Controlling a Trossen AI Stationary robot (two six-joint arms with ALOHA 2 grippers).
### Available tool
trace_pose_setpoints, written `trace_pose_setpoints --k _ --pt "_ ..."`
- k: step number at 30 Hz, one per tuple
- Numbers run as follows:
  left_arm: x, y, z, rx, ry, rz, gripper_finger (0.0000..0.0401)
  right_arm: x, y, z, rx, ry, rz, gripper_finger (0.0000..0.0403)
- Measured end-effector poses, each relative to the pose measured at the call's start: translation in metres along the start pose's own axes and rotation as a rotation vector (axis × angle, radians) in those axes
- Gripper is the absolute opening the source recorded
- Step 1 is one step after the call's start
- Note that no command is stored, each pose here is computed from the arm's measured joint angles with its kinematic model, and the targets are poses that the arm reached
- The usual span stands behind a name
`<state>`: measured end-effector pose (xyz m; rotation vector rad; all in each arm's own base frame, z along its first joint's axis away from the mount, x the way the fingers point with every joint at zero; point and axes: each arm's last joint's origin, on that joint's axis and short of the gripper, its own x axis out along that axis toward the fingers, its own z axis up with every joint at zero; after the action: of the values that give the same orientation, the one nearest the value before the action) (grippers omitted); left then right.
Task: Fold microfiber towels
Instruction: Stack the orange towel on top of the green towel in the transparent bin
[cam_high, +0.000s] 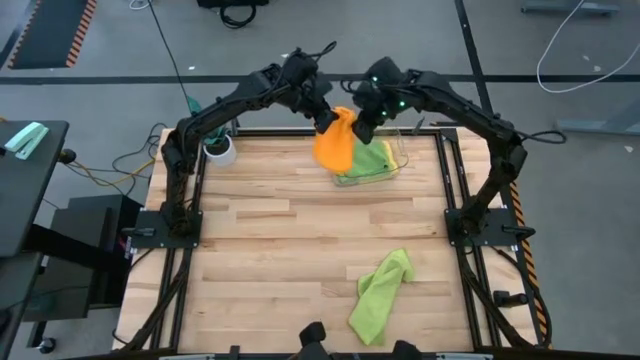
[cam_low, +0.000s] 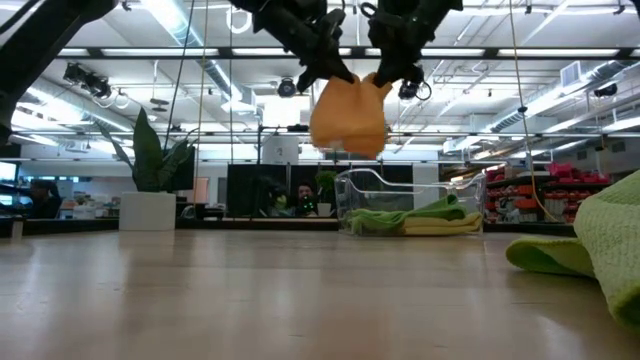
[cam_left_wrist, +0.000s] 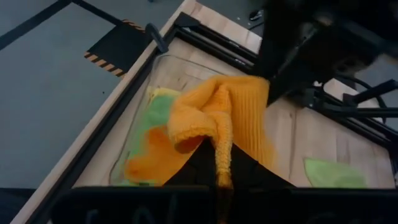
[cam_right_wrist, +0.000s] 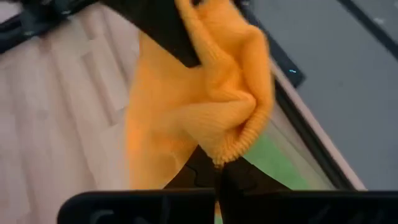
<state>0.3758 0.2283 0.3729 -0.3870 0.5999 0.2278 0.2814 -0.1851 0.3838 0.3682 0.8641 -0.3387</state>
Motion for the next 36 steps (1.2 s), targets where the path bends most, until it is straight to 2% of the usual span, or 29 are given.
trace_pose_setpoints --k 2,4,6,7,9,11,14,16,18,21,23,26,30,36 --pt "0.000 -0.001 -0.001 0.002 0.007 -0.002 0.0008 0.002 0.000 -0.005 -0.029 0.049 -0.007 0.0000" --pt "0.000 -0.001 -0.002 0.002 0.019 -0.003 0.0008 0.003 -0.003 -0.004 0.016 0.039 -0.035 0.0000" --pt "0.000 -0.001 -0.002 0.012 0.021 -0.001 0.0008 0.005 0.003 0.000 -0.023 0.006 0.050 0.0000" --pt "0.000 0.000 -0.002 0.017 0.018 -0.001 0.0008 0.006 0.008 -0.001 -0.062 0.013 0.054 0.0000" --pt "-0.001 0.002 0.003 0.003 -0.025 0.002 0.0008 0.007 0.012 -0.004 -0.144 0.044 -0.033 0.0000" --pt "-0.002 0.003 0.009 -0.023 -0.083 -0.004 0.0008 0.003 0.002 -0.008 -0.113 0.082 -0.106 0.0000" --pt "-0.003 0.000 0.006 -0.009 -0.056 -0.003 0.0008 0.000 -0.007 -0.001 -0.047 0.004 -0.011 0.0000" --pt "-0.002 0.002 -0.001 -0.009 0.012 0.035 0.0008 0.004 0.010 0.003 -0.113 -0.031 0.052 0.0000" --pt "-0.004 0.006 -0.007 -0.026 0.071 0.092 0.0008 0.008 0.023 0.002 -0.164 -0.022 0.065 0.0000" --pt "-0.006 0.012 -0.014 -0.034 0.139 0.147 0.0008 0.007 0.019 0.003 -0.163 -0.025 0.024 0.0000" --pt "-0.006 0.013 -0.012 -0.032 0.122 0.149 0.0008 0.007 0.014 0.002 -0.164 -0.018 -0.002 0.0000" --pt "-0.005 0.012 -0.008 -0.031 0.081 0.122 0.0008 0.006 0.010 -0.001 -0.161 0.012 0.018 0.0000" --pt "-0.005 0.011 -0.007 -0.040 0.070 0.105 0.0008 -0.003 -0.008 -0.005 -0.095 0.037 -0.032 0.0000" --pt "-0.006 0.013 -0.004 -0.043 0.044 0.111 0.0008 0.003 0.004 -0.007 -0.127 0.072 0.014 0.0000"
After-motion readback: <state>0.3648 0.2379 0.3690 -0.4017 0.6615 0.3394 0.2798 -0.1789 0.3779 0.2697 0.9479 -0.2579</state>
